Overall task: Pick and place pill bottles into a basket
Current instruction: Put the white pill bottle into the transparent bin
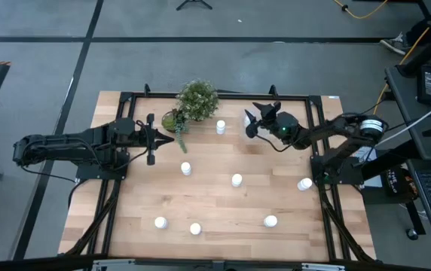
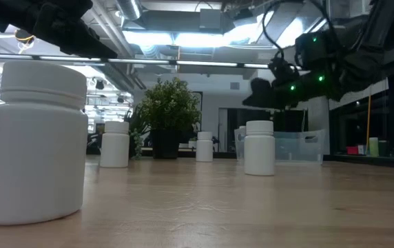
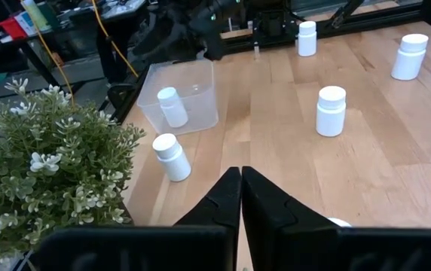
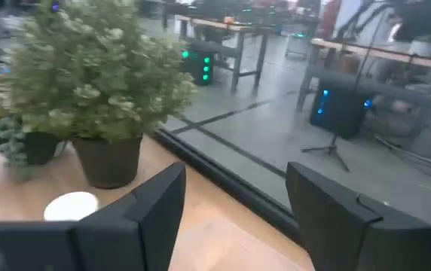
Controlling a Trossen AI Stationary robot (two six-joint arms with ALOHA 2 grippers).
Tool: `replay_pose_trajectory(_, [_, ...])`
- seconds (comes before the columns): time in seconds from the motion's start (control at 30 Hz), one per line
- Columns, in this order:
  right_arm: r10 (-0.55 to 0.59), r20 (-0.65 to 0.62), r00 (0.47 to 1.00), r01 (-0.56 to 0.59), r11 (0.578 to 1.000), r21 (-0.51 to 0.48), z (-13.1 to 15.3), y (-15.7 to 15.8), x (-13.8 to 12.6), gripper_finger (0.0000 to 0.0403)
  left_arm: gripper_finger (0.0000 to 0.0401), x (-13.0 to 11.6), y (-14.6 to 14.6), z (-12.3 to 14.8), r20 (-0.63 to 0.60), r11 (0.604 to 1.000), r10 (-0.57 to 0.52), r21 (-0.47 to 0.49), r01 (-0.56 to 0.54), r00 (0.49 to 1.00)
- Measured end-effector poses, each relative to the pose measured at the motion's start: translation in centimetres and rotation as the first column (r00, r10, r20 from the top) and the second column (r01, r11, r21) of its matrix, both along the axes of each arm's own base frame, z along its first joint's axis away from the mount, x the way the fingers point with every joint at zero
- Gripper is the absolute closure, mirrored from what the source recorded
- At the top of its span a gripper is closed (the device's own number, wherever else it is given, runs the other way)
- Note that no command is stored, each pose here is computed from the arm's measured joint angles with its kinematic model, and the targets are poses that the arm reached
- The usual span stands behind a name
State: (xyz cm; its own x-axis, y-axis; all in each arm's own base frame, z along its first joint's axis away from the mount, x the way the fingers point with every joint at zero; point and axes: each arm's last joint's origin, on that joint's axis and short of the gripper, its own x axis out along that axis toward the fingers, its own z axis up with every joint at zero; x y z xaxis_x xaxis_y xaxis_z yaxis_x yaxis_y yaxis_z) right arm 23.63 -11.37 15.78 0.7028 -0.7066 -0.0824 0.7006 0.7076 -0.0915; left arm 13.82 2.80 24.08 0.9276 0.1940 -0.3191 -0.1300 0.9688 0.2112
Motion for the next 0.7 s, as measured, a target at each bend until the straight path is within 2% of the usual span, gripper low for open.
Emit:
replay_pose_trajectory(0.07, [0.061, -0.021, 0.998, -0.061, 0.998, 0.008, 0.6, 0.4, -0.1, 0.0182, 0.039, 0.0, 0.0, 0.0, -0.001, 1.0, 0.0, 0.0, 0.0, 1.0])
replay_pose_trajectory(0.2, [0.202, -0.061, 0.977, -0.196, 0.977, 0.087, 1.2, 1.5, -0.5, 0.022, 0.0389, 0.0, 0.0, 0.0, 0.0, 1.0, 0.0, 0.0, 0.0, 1.0])
replay_pose_trajectory(0.53, [0.39, -0.131, 0.912, -0.369, 0.916, 0.158, 3.0, 5.2, -1.7, 0.0388, 0.0391, 0.0, 0.0, 0.0, 0.0, 1.0, 0.0, 0.0, 0.0, 1.0])
replay_pose_trajectory(0.6, [0.466, -0.129, 0.875, -0.442, 0.879, 0.177, 3.1, 6.2, -1.7, 0.0394, 0.039, 0.0, 0.0, 0.0, 0.0, 1.0, 0.0, -0.002, 0.0, 1.0])
replay_pose_trajectory(0.7, [0.605, -0.108, 0.789, -0.578, 0.79, 0.205, 3.1, 7.9, -1.4, 0.0389, 0.0389, 0.0, 0.0, 0.0, 0.008, 0.999, 0.013, -0.037, -0.012, 1.0])
